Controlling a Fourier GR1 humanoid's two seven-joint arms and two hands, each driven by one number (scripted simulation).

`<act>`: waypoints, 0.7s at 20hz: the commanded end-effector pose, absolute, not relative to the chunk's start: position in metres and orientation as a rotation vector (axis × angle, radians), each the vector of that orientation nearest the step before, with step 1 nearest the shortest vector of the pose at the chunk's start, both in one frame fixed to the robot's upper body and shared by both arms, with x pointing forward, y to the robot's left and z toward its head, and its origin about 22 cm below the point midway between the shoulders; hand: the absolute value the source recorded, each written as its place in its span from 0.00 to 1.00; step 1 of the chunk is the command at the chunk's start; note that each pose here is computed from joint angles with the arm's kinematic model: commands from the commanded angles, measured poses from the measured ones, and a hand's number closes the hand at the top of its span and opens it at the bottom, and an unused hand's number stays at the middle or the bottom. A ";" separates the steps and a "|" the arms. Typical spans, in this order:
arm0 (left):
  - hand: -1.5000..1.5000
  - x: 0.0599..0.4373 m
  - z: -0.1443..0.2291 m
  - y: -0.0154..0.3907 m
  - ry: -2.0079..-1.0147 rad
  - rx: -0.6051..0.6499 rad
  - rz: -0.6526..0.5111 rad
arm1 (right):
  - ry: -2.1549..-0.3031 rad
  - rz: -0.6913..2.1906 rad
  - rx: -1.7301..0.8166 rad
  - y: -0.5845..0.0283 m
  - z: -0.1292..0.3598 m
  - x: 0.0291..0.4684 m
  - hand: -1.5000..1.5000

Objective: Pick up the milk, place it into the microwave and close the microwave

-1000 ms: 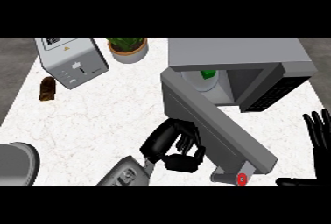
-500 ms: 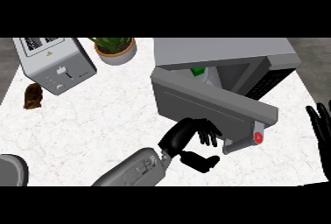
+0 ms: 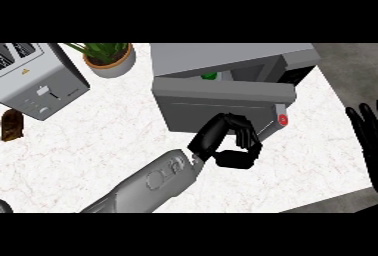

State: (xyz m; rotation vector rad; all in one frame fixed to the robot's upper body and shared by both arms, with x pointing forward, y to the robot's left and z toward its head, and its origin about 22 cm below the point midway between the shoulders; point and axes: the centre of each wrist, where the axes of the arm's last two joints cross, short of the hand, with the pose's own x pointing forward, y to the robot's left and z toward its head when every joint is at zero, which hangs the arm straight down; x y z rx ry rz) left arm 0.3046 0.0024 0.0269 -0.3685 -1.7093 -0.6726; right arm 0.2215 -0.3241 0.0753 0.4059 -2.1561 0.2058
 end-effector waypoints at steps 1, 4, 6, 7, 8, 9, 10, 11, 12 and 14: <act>1.00 0.320 0.049 -0.005 -1.781 -0.382 -0.600 | -2.168 0.254 0.463 -0.321 0.087 0.226 0.00; 1.00 0.332 0.059 -0.006 -1.793 -0.366 -0.578 | -2.184 0.279 0.465 -0.320 0.097 0.227 0.00; 1.00 0.338 0.065 -0.008 -1.796 -0.353 -0.566 | -2.190 0.282 0.467 -0.320 0.102 0.231 0.00; 1.00 0.340 0.066 -0.009 -1.805 -0.340 -0.561 | -2.173 0.283 0.465 -0.323 0.104 0.231 0.00; 1.00 0.344 0.072 -0.010 -1.813 -0.338 -0.556 | -2.185 0.297 0.501 -0.321 0.107 0.233 0.00; 1.00 0.346 0.071 -0.009 -1.814 -0.324 -0.544 | -2.181 0.309 0.501 -0.322 0.110 0.232 0.00; 1.00 0.348 0.076 -0.010 -1.817 -0.325 -0.533 | -2.178 0.318 0.515 -0.320 0.112 0.232 0.00; 1.00 0.354 0.082 -0.011 -1.818 -0.319 -0.523 | -2.176 0.314 0.521 -0.322 0.114 0.233 0.00; 1.00 0.355 0.083 -0.012 -1.835 -0.308 -0.529 | -2.179 0.339 0.529 -0.320 0.117 0.235 0.00; 1.00 0.360 0.086 -0.011 -1.836 -0.286 -0.512 | -2.178 0.331 0.549 -0.319 0.119 0.236 0.00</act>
